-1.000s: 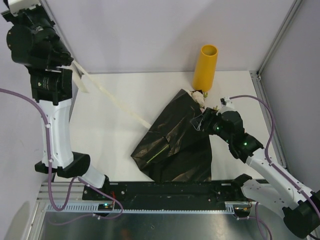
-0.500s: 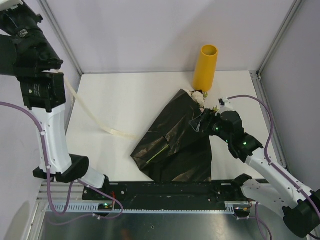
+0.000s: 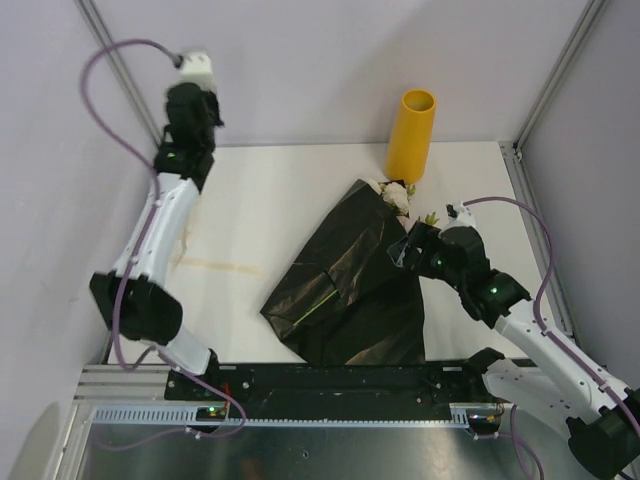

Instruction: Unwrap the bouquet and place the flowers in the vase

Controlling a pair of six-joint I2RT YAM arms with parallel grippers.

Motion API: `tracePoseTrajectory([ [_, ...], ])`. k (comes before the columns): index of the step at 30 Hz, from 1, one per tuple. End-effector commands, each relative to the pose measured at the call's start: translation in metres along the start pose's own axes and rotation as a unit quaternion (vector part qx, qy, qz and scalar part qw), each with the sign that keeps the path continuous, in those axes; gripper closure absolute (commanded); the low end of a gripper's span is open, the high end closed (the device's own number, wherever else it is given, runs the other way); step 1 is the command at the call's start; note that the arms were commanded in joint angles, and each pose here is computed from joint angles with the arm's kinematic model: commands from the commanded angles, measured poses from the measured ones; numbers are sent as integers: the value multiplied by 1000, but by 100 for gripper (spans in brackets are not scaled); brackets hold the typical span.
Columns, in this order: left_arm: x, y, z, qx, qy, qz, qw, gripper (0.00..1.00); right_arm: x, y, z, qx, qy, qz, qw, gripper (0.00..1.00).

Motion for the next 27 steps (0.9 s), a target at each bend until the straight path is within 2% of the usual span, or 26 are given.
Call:
tracePoseTrajectory([
  [1, 8, -35, -84, -5, 110, -53, 993, 76, -1, -11, 3, 12, -16, -26, 999, 9],
  [4, -1, -44, -112, -19, 158, -68, 985, 50, 4, -11, -4, 14, -3, -19, 1000, 10],
  [8, -26, -48, -117, -52, 174, -89, 979, 16, 14, -14, -13, 24, 9, -14, 1000, 11],
  [10, -43, -52, -117, -52, 179, -106, 977, 9, 19, -17, -15, 30, 7, -13, 999, 12],
  [15, -102, -88, -118, -23, 186, -186, 964, 7, 35, -34, -16, 39, 4, -44, 998, 14],
  [22, -206, -172, -150, 8, 206, -343, 916, 11, 52, -34, -16, 60, 19, 6, 998, 17],
  [27, -255, -207, -167, 7, 213, -410, 887, 14, 62, -16, -15, 58, 33, 65, 996, 29],
])
Point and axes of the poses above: each gripper's point midway between its finger pads, its own x axis out along the fingers, its own y axis along the line the jaws close on, z = x × y, the point moved 3 cm from there along -x, back along the fingers, and after that the axes turned 7 degrees about x, right-handed, at the moved point
